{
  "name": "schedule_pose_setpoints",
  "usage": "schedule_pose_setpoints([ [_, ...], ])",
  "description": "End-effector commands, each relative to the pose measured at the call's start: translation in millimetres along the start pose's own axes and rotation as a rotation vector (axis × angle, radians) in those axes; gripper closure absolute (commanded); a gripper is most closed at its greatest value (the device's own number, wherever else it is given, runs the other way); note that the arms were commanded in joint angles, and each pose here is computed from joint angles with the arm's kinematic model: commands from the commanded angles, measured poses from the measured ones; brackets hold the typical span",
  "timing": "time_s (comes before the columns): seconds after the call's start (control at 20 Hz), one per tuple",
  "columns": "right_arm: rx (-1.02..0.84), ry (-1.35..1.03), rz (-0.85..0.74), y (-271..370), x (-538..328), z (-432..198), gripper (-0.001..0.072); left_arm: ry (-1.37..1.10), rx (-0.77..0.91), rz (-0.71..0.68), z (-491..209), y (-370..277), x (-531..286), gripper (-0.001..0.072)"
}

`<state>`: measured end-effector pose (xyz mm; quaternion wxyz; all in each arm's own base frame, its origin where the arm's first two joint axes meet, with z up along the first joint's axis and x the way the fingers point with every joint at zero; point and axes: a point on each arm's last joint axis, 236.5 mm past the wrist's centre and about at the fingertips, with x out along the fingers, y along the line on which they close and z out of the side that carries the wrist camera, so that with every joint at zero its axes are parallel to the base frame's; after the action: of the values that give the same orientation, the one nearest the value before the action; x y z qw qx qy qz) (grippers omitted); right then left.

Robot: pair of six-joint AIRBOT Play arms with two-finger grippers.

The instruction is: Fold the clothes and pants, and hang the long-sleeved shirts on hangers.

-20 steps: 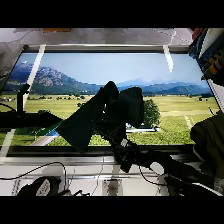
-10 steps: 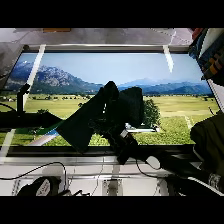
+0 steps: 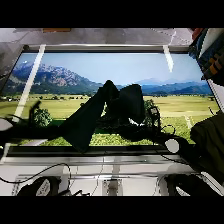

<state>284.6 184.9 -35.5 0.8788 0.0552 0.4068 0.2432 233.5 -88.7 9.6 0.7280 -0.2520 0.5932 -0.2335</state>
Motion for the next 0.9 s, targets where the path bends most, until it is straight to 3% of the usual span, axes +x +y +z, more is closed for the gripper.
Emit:
schedule_pose_setpoints([
  [0.0,0.03,0.005,-0.012,-9,-6,1,0.0664,0.129,-0.172,-0.019,-57,22,38,0.0088],
  [0.05,0.031,0.006,-0.012,-9,-6,1,0.0664,0.152,-0.224,-0.02,-71,27,47,0.0016],
  [0.2,0.03,0.006,-0.012,-9,-6,1,0.0663,0.165,-0.31,-0.01,-91,38,64,0.0019],
  [0.25,0.031,0.006,-0.012,-9,-6,1,0.0664,0.141,-0.354,-0.014,-89,40,68,0.0078],
  [0.35,0.031,0.008,-0.011,-9,-6,0,0.0664,0.086,-0.392,-0.033,-77,38,72,0.0312],
  [0.85,0.031,0.009,-0.011,-9,-6,0,0.0664,0.074,-0.417,0.017,-71,55,90,0.0304],
])
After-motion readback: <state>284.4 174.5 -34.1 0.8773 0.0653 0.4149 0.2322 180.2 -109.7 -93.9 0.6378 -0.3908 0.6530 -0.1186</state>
